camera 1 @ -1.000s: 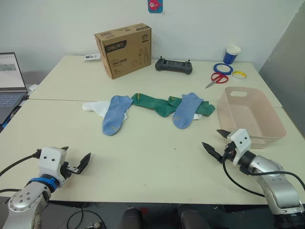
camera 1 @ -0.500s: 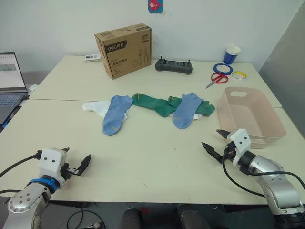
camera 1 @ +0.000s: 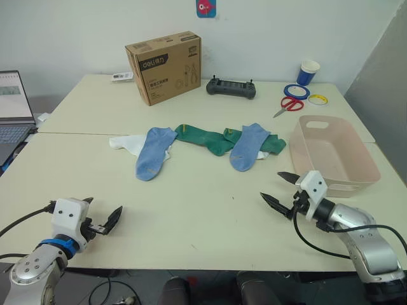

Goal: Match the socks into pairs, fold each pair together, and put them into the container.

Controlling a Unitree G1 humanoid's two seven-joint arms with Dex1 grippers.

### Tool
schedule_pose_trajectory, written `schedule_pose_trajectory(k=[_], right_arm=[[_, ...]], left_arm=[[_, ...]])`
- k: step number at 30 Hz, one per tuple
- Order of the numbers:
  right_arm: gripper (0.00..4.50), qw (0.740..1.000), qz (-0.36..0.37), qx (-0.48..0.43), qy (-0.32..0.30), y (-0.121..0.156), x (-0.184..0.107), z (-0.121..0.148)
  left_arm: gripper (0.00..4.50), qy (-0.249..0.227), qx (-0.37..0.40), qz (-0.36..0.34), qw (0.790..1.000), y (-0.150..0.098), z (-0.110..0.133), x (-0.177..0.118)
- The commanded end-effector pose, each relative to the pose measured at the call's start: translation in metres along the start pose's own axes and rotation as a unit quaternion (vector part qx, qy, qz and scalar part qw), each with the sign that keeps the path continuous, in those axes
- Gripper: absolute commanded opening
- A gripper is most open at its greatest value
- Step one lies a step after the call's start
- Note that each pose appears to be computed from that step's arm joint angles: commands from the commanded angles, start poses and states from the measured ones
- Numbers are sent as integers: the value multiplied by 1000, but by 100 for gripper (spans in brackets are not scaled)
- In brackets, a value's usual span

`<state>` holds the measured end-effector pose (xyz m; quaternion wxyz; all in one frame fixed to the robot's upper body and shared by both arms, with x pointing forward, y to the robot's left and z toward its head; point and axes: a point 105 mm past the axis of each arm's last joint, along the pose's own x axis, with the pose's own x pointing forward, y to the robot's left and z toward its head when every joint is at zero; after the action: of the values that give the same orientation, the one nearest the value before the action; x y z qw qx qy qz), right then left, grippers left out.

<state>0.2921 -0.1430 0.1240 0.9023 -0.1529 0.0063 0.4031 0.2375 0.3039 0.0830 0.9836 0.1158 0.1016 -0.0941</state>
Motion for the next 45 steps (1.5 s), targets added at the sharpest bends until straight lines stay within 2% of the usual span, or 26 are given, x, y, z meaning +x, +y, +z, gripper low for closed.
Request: schedule_pose_trajectory(k=[1, 5, 9, 14, 21, 27, 29, 31, 35, 42, 45], right_arm=[[450, 994, 86, -37, -58, 10, 15, 50], [450, 984, 149, -31, -96, 19, 33, 88], [450, 975, 190, -41, -111, 27, 38, 105], [450, 974, 196, -39, -107, 28, 39, 100], [450, 983, 149, -35, -97, 17, 43, 85], [450, 988, 122, -26, -93, 13, 37, 80], [450, 988, 120, -25, -90, 14, 34, 78], [450, 990, 110, -28, -87, 12, 33, 76], [450, 991, 94, -32, -85, 11, 32, 75], [450, 992, 90, -30, -87, 19, 32, 75], [450, 992, 89, -29, -85, 21, 33, 74]], left_arm=[[446, -44, -25, -8, 999, -5, 16, -13], [446, -33, -39, 8, 999, -16, 5, -23], [446, -38, -40, 6, 998, -28, 7, -25], [446, -59, -20, -9, 998, -29, 26, -9], [446, -61, 7, -44, 997, -42, 48, 39], [446, -21, 49, -58, 997, -39, 50, 83], [446, -3, 52, -61, 997, -37, 48, 90], [446, -5, 62, -63, 996, -36, 50, 96], [361, -11, 60, -79, 995, -41, 51, 105], [126, -18, 59, -62, 996, -39, 53, 115], [26, -28, 61, -76, 995, -46, 59, 112]])
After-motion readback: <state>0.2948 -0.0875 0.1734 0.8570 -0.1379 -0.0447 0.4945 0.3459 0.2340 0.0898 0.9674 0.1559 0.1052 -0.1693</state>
